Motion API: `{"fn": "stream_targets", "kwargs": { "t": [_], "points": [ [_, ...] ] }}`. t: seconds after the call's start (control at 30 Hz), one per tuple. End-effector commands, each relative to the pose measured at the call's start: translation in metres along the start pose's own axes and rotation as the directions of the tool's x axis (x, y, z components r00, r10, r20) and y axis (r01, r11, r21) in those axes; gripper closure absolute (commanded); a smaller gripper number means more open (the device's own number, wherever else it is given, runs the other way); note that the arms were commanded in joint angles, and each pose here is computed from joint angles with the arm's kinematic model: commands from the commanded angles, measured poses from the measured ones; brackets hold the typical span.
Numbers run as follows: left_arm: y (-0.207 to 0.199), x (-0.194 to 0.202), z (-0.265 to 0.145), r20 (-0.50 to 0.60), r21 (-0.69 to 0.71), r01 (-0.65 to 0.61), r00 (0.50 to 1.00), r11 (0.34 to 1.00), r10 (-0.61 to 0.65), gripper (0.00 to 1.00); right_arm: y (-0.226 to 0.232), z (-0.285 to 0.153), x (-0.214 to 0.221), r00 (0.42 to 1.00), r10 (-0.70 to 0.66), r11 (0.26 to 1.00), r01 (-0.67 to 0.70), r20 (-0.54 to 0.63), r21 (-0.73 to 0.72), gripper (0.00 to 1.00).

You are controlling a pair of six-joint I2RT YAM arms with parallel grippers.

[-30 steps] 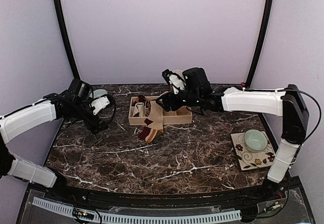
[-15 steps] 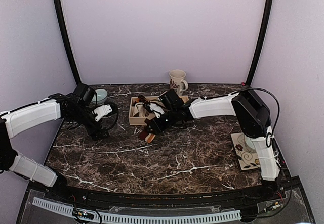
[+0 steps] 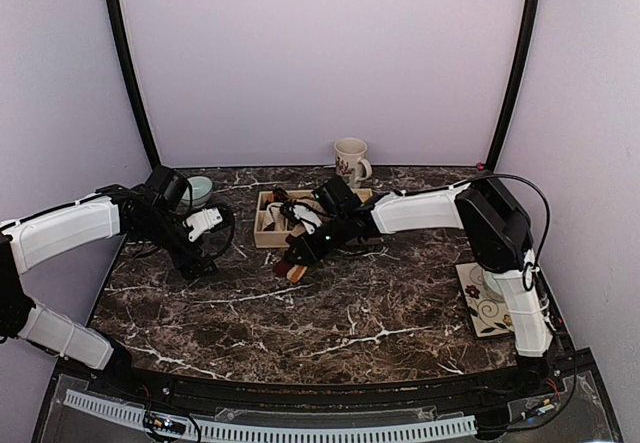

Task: Roll the socks
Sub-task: Move the sock to the center of the board.

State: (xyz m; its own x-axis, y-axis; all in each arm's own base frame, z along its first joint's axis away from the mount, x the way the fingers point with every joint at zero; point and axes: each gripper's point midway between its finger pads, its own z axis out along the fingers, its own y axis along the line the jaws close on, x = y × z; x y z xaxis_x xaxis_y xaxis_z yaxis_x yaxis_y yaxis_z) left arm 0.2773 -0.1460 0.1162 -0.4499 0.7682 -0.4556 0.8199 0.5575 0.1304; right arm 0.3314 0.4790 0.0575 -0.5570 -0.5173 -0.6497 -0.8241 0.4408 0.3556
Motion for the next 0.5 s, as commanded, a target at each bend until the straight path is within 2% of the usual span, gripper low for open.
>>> {"fn": "stream_targets", "kwargs": {
  "t": [0.0, 0.1, 0.27, 0.4, 0.47],
  "points": [
    [0.002, -0.003, -0.004, 0.007, -0.001, 0.013, 1.0, 1.0, -0.013, 0.1, 0.002, 0.011, 0.017, 0.999, 0.008, 1.0, -0.009, -0.044, -0.018, 0.57],
    [0.003, -0.003, -0.005, 0.007, -0.01, 0.01, 1.0, 1.0, -0.01, 0.1, 0.008, 0.011, 0.013, 0.999, -0.004, 1.0, 0.003, -0.038, -0.024, 0.64],
    [0.005, -0.004, -0.005, 0.008, -0.018, 0.01, 1.0, 1.0, -0.01, 0.11, 0.015, 0.009, 0.006, 0.999, -0.018, 1.0, 0.017, -0.027, -0.024, 0.88],
    [0.006, -0.005, -0.005, 0.01, -0.019, 0.012, 1.0, 1.0, -0.012, 0.11, 0.027, 0.0, -0.002, 0.999, -0.045, 0.999, 0.046, 0.013, -0.019, 0.99],
    [0.007, -0.006, -0.004, 0.011, -0.022, 0.012, 1.0, 1.0, -0.012, 0.11, 0.034, -0.004, -0.005, 0.998, -0.059, 0.998, 0.059, 0.03, -0.019, 1.0]
  ]
}}
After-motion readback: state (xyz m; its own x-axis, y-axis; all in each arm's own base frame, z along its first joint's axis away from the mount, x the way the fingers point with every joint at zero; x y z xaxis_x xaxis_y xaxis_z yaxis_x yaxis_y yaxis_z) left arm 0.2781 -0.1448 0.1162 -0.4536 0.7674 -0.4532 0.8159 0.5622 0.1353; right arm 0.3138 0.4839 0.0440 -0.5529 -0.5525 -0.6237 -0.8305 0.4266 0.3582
